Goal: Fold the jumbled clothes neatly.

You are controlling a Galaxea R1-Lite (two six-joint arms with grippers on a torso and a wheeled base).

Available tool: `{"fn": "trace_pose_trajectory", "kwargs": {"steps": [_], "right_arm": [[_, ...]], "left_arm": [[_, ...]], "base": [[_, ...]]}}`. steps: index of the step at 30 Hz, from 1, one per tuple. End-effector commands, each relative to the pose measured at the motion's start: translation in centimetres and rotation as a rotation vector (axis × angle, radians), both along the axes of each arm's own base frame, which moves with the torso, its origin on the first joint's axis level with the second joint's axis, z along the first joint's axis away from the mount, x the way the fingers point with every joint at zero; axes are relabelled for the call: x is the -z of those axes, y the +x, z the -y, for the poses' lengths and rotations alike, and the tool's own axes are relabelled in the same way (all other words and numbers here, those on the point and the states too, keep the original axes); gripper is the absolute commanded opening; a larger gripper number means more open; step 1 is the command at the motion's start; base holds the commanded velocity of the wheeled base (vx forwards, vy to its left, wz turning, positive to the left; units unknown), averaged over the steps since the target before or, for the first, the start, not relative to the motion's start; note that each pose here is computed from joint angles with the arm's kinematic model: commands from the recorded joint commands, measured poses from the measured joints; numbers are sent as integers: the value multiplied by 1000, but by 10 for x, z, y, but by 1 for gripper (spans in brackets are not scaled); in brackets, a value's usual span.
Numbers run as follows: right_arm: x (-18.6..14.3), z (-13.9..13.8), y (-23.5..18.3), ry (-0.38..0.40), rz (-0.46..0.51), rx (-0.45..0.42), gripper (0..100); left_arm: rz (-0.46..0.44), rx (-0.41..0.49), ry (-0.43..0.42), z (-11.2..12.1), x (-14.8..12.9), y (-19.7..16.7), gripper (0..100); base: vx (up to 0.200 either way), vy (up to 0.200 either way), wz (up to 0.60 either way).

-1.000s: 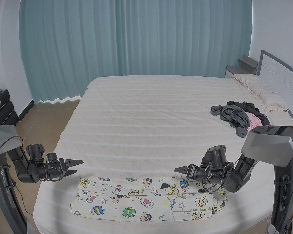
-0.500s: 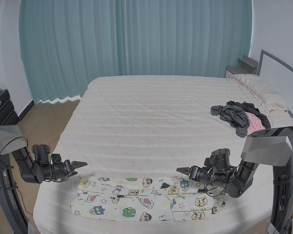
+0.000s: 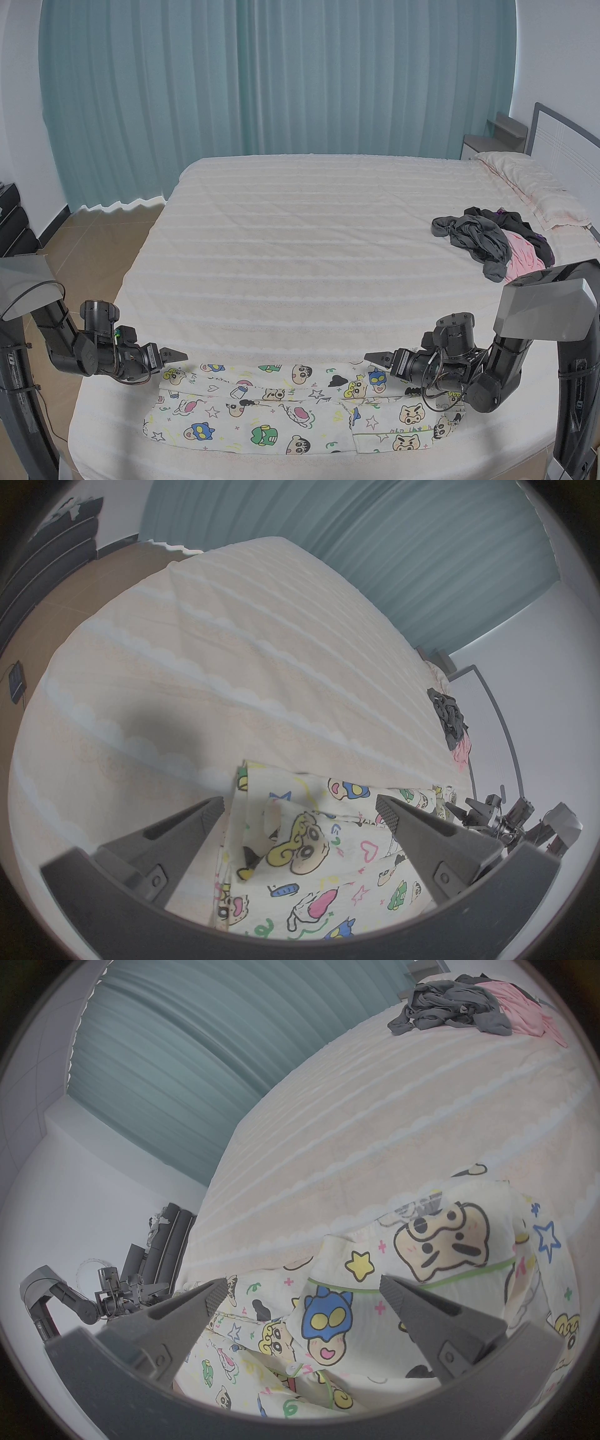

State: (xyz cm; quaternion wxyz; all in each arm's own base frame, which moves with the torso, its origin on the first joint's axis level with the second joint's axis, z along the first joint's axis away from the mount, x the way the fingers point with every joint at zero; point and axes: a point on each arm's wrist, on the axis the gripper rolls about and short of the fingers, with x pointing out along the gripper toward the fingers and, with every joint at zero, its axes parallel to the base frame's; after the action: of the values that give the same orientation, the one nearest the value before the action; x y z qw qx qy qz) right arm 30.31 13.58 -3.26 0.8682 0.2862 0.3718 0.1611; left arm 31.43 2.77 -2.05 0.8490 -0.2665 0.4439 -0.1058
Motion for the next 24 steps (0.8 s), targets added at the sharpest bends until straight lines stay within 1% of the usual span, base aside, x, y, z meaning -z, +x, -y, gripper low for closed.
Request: {"fn": "trace_pose_trajectory", "kwargs": {"steps": [1, 6, 11, 19, 20, 24], "right_arm": [[2, 0, -1, -4, -6, -1, 100], [4, 0, 0, -7, -8, -3, 100], [5, 0, 0, -8, -9, -3, 100], [5, 0, 0, -8, -9, -3, 100], [5, 0, 0, -8, -9, -3, 100], [5, 0, 0, -9, -9, -2, 100]], "left_arm": [[4, 4, 1, 1, -1, 1, 100], [6, 7, 3, 2, -2, 0, 100], [-2, 37, 17, 7, 1, -1, 100], [-2, 30, 29, 7, 1, -1, 100], [-2, 30, 29, 7, 1, -1, 0], [6, 9, 51, -3, 3, 0, 0]], "base": [[0, 0, 0], [0, 0, 0], [0, 0, 0], [0, 0, 0], [0, 0, 0], [0, 0, 0]]}}
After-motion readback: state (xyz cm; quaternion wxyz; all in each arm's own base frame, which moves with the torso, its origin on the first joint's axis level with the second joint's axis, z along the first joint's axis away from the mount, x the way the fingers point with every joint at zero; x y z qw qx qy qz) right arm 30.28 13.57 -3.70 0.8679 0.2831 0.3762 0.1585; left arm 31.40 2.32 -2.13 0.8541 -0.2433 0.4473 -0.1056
